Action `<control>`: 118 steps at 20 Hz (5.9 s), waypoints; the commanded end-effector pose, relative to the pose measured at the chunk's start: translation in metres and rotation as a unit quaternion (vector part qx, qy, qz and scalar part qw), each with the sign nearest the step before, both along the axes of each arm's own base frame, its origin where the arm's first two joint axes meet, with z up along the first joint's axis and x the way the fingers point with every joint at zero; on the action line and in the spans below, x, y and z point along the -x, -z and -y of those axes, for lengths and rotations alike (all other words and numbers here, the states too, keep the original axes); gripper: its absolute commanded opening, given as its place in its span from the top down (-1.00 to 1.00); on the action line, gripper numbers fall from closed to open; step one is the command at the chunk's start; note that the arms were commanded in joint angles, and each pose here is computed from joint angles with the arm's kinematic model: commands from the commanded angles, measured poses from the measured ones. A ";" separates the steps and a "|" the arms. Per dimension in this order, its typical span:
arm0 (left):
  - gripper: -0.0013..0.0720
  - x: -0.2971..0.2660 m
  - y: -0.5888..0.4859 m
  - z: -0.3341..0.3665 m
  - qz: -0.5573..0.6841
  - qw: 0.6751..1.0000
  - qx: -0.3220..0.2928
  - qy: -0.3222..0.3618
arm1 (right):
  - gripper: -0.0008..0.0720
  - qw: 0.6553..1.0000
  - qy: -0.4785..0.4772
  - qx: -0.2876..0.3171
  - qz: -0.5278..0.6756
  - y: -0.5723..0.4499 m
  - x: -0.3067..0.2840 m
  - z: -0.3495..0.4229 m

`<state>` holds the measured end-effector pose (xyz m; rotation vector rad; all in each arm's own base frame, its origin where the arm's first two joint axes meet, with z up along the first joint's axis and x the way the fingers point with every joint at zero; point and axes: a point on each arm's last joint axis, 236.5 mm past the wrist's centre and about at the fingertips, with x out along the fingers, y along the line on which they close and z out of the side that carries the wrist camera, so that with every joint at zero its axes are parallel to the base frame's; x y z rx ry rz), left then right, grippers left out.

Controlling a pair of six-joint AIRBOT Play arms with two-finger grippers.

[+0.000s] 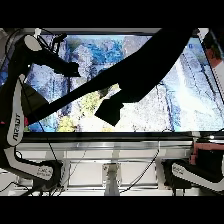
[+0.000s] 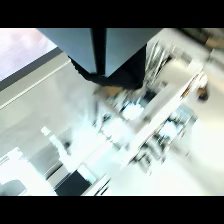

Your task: Fold the clothes and pants, and hang the long-sleeved shirts on hangers.

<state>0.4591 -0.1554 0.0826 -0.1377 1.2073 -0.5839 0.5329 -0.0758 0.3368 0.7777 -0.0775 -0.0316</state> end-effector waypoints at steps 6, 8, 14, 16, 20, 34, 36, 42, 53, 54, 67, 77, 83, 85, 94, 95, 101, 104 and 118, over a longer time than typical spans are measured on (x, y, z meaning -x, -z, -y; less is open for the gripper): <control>0.94 -0.005 -0.001 -0.001 0.014 1.000 0.000 0.003 | 0.94 0.984 0.064 0.021 -0.168 0.083 0.041 0.126; 0.94 -0.005 -0.001 -0.001 0.014 1.000 0.000 0.003 | 0.94 0.975 0.074 -0.006 -0.208 0.110 0.051 0.147; 0.94 -0.003 0.000 -0.002 0.010 1.000 -0.002 0.005 | 0.94 0.959 0.065 -0.013 -0.276 0.154 0.061 0.159; 0.94 -0.006 0.003 -0.013 0.011 1.000 -0.019 -0.002 | 0.94 0.958 0.074 -0.014 -0.276 0.154 0.065 0.167; 0.95 -0.018 0.011 -0.065 0.011 0.996 -0.061 -0.058 | 0.94 0.953 0.098 -0.032 -0.286 0.159 0.084 0.193; 0.95 -0.011 -0.010 -0.038 0.033 0.999 0.001 -0.003 | 0.93 0.988 0.024 0.048 -0.142 0.088 0.020 0.129; 0.95 -0.003 -0.013 -0.017 0.034 0.998 0.029 0.032 | 0.93 0.981 0.045 0.029 -0.187 0.115 0.026 0.147; -0.36 0.071 0.066 0.027 -0.113 0.989 0.037 0.091 | 0.93 0.970 0.027 0.018 -0.243 0.157 0.026 0.150; 0.14 0.156 0.155 0.084 -0.273 0.954 0.059 0.109 | 0.93 0.962 -0.003 0.024 -0.272 0.173 0.030 0.138; 0.14 0.153 0.157 0.085 -0.271 0.956 0.058 0.098 | 0.93 0.961 -0.007 0.027 -0.275 0.174 0.030 0.136; 0.14 0.127 0.181 0.110 -0.232 0.973 0.013 -0.003 | 0.93 0.959 -0.019 0.022 -0.282 0.178 0.032 0.130; 0.16 0.097 0.192 0.116 -0.193 0.979 0.013 -0.071 | 0.93 0.959 -0.018 0.021 -0.280 0.177 0.031 0.130; 0.95 0.083 0.162 0.126 -0.154 0.985 0.048 -0.055 | 0.93 0.960 -0.018 0.010 -0.278 0.176 0.031 0.129; 0.95 0.051 0.101 0.120 -0.076 0.992 0.079 -0.055 | 0.93 0.963 -0.005 -0.017 -0.269 0.172 0.029 0.132; 0.95 -0.055 -0.231 -0.089 0.322 0.881 0.192 -0.288 | 0.93 0.978 0.071 -0.173 -0.088 0.083 0.010 0.164; 0.95 -0.055 -0.234 -0.105 0.326 0.876 0.187 -0.300 | 0.93 0.979 0.071 -0.170 -0.083 0.078 0.010 0.165; 0.95 -0.062 -0.194 -0.154 0.301 0.888 0.115 -0.330 | 0.93 0.981 0.066 -0.146 -0.107 0.085 0.011 0.161; 0.95 -0.057 -0.158 -0.178 0.267 0.902 0.039 -0.338 | 0.93 0.982 0.067 -0.111 -0.139 0.098 0.014 0.161; 0.95 -0.011 -0.090 -0.235 0.146 0.930 -0.086 -0.327 | 0.94 0.967 0.005 -0.089 -0.238 0.139 0.025 0.129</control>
